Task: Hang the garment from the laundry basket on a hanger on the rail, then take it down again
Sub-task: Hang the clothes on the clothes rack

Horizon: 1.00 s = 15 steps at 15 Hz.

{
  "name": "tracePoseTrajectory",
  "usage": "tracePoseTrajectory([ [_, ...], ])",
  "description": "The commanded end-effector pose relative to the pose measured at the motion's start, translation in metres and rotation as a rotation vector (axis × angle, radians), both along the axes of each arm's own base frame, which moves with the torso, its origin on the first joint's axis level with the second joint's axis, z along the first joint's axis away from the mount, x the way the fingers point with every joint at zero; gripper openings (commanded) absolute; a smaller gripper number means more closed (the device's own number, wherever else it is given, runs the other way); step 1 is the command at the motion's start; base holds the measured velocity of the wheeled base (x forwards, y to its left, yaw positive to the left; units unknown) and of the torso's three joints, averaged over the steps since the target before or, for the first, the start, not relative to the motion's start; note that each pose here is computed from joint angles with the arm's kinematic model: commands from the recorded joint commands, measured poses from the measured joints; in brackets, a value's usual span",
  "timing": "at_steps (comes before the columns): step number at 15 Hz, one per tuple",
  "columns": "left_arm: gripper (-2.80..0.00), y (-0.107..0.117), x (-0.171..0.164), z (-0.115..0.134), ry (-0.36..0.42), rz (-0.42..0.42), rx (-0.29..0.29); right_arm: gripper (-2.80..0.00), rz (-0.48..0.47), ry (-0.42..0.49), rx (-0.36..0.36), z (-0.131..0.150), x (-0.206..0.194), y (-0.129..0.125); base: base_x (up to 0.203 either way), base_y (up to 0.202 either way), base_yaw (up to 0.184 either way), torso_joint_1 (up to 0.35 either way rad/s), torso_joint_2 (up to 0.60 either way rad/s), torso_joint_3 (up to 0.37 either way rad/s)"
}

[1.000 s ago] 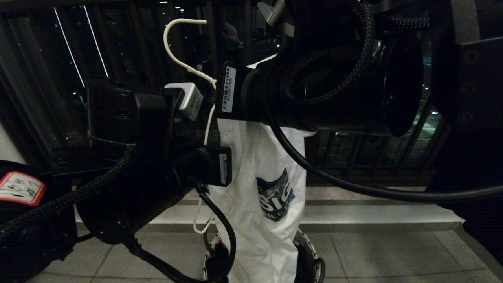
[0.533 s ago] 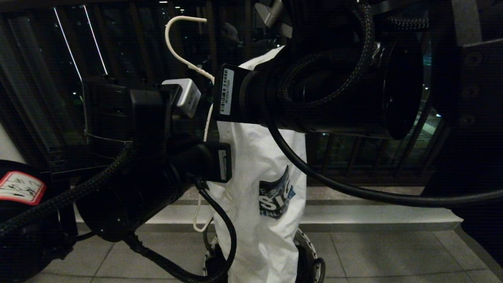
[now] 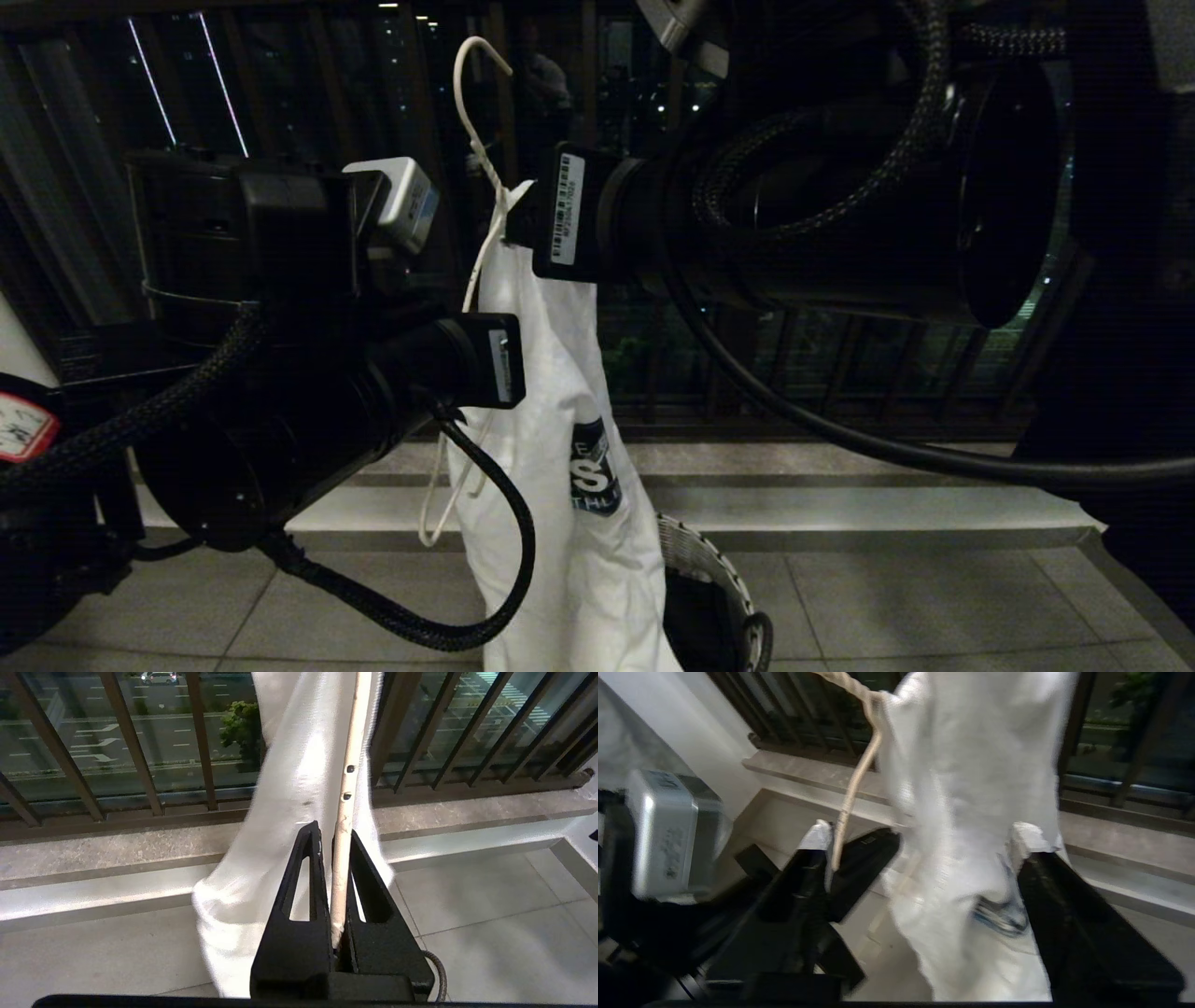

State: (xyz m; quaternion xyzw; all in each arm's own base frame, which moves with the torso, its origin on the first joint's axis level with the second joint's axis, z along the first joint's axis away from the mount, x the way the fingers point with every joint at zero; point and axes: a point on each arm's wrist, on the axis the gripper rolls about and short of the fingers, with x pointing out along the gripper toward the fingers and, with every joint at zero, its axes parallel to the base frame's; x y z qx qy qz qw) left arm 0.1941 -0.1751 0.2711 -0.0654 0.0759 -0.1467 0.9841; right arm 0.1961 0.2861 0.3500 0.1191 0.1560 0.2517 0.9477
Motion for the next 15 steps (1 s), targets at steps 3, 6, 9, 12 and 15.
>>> tracePoseTrajectory([
  [3, -2.80, 0.002, -0.002, 0.003, -0.008, 0.004, -0.009, -2.80, -0.029, -0.008, -0.019, 0.002, -0.006, -0.016, 0.000, 0.000, 0.000, 0.000, 0.00, 0.000],
  [6, -2.80, 0.003, -0.002, 0.002, -0.007, 0.005, -0.006, -2.80, -0.060, -0.002, -0.025, 0.000, 0.000, -0.023, 0.000, 0.000, 0.000, 0.000, 0.00, 0.000],
  [9, -2.80, 0.004, -0.004, 0.003, -0.011, 0.000, -0.010, -2.80, -0.102, -0.003, -0.029, 0.001, 0.010, -0.034, 0.000, 0.000, 0.000, 0.000, 0.00, 0.000],
  [12, -2.80, 0.011, -0.014, 0.009, -0.023, -0.071, -0.032, -2.80, -0.148, -0.011, -0.039, 0.003, 0.020, -0.047, 0.000, 0.000, 0.000, 0.000, 0.00, 0.000],
  [15, -2.80, 0.012, -0.019, 0.007, -0.018, -0.107, -0.030, -2.80, -0.167, -0.017, -0.041, 0.006, 0.018, -0.058, 0.000, 0.000, 0.000, 0.000, 0.00, 0.000],
])
